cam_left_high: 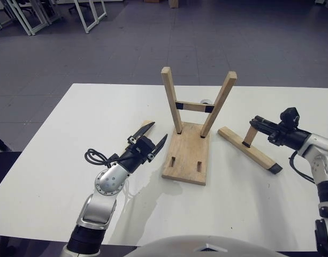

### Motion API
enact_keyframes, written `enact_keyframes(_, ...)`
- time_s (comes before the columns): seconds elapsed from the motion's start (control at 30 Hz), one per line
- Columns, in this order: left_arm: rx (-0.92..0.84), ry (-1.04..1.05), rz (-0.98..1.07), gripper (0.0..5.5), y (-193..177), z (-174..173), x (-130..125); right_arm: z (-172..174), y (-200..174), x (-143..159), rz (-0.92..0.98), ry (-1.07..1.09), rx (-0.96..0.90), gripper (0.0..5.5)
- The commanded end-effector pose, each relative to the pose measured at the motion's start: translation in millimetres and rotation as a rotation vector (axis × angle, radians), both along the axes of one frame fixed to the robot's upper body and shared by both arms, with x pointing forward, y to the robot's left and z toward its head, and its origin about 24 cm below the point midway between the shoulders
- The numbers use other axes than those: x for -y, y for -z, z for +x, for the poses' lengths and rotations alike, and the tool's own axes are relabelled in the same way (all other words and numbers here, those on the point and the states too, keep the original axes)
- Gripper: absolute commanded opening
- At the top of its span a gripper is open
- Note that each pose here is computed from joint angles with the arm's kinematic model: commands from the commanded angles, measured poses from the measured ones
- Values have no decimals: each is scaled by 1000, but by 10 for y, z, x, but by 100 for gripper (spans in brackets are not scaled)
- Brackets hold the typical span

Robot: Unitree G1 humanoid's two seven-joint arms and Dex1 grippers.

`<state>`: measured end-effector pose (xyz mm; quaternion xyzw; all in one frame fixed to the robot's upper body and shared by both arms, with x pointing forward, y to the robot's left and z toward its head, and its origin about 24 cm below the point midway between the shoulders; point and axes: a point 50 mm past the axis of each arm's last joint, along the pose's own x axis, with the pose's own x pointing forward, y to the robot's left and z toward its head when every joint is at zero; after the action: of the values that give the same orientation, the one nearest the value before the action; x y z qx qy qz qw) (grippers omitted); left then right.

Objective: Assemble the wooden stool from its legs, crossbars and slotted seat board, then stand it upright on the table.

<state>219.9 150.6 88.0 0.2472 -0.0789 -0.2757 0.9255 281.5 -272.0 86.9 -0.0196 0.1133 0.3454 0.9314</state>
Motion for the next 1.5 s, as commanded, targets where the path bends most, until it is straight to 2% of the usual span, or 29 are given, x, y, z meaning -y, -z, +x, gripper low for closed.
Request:
enact_keyframes(0.03, 14, -9, 2, 274, -37, 5, -8, -261, 458, 8, -39, 46, -222, 40)
enact_keyframes(0.27, 14, -5, 2, 274, -40, 14, 1, -107, 142, -178, -59, 69, -166, 40)
enact_keyframes(0.5, 14, -12, 1, 274, -37, 19, -9, -49, -3, -247, -80, 79, -159, 40)
enact_keyframes(0.53, 14, -13, 2, 274, -37, 21, -10, -51, -14, -246, -74, 79, -155, 79)
enact_keyframes(0.67, 13, -16, 0, 274, -30, 18, -16, -35, -138, -232, -42, 73, -103, 142)
enact_keyframes(0.8, 9, -29, -1, 274, -16, 12, -43, 58, -506, -236, 11, 84, 22, 216)
enact_keyframes(0.93, 7, -38, -4, 274, -9, 12, -68, 167, -990, -352, 101, 143, 171, 221)
enact_keyframes(1.03, 6, -42, -5, 274, -7, 18, -81, 299, -1209, -479, 157, 317, 237, 221)
enact_keyframes(1.23, 7, -46, -3, 274, -1, 24, -67, 406, -1095, -742, 63, 714, 308, 221)
enact_keyframes(1.37, 6, -45, -4, 274, 7, 26, -54, 422, -933, -974, 45, 765, 253, 221)
enact_keyframes(1.5, 3, -44, -5, 274, 15, 15, -43, 395, -826, -1051, 56, 805, 192, 221)
